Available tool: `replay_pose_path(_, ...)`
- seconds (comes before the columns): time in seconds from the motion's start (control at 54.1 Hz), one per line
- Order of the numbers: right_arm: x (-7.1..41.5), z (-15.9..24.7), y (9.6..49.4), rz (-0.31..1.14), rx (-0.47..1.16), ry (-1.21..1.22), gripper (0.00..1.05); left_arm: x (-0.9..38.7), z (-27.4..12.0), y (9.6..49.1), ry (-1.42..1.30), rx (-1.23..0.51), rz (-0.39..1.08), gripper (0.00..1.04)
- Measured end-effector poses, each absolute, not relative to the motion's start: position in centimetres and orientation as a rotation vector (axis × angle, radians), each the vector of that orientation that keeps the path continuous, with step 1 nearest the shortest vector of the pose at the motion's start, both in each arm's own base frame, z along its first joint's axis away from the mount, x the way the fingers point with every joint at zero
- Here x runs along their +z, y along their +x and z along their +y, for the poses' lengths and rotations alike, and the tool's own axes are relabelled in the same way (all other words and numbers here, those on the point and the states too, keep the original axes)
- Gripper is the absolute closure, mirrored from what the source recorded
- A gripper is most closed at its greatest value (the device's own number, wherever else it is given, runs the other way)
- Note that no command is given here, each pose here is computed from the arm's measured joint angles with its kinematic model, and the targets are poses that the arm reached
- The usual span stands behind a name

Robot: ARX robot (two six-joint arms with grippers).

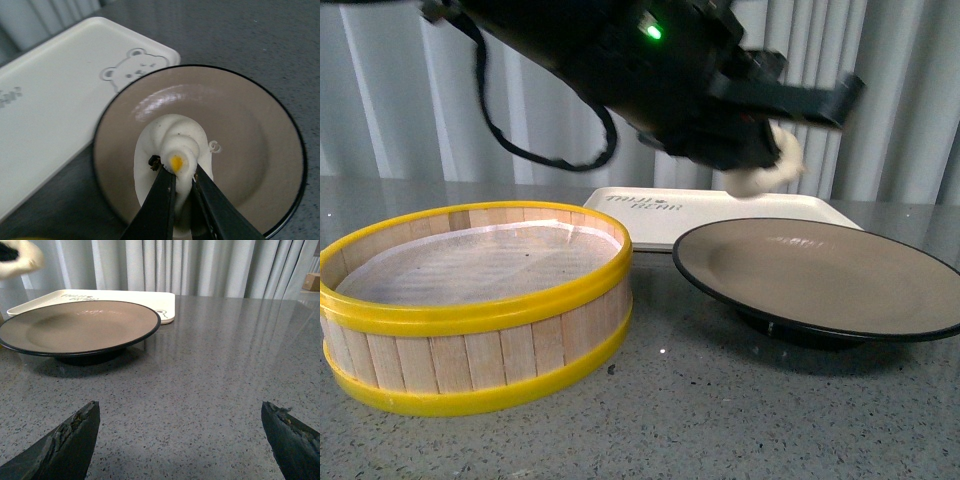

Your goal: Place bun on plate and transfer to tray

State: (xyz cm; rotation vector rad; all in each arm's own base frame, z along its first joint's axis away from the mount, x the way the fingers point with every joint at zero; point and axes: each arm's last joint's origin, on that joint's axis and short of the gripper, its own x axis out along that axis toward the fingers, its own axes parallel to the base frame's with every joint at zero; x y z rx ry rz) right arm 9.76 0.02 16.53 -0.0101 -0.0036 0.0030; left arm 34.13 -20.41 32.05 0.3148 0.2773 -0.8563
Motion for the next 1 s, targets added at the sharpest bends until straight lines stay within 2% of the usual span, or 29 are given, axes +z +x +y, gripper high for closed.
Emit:
replay_pose_path(0.222,16.5,0.0,9.8,-0.004,0.003,-0.010,0.08,29.4,-24.6,34.9,0.352,-0.929,0.342,1.00)
replay_pose_path(0.444,16.5,0.0,9.8,-0.004,0.003,-0.010,0.08,28.4,-27.7,35.7,0.414,-0.937,0.358,1.00)
replay_pose_path(0.795,16.5,0.0,9.8,-0.004,0.003,-0.010,0.08,26.7,-29.9,36.7,0.464,-0.922,0.385,1.00)
replay_pose_path(0.832,16.5,0.0,9.8,-0.004,0.003,-0.010,0.08,26.6,-29.9,36.7,0.465,-0.922,0.387,0.97)
replay_pose_path(0.998,16.5,0.0,9.8,-0.004,0.003,-0.010,0.08,26.5,-30.0,37.0,0.469,-0.900,0.391,0.73)
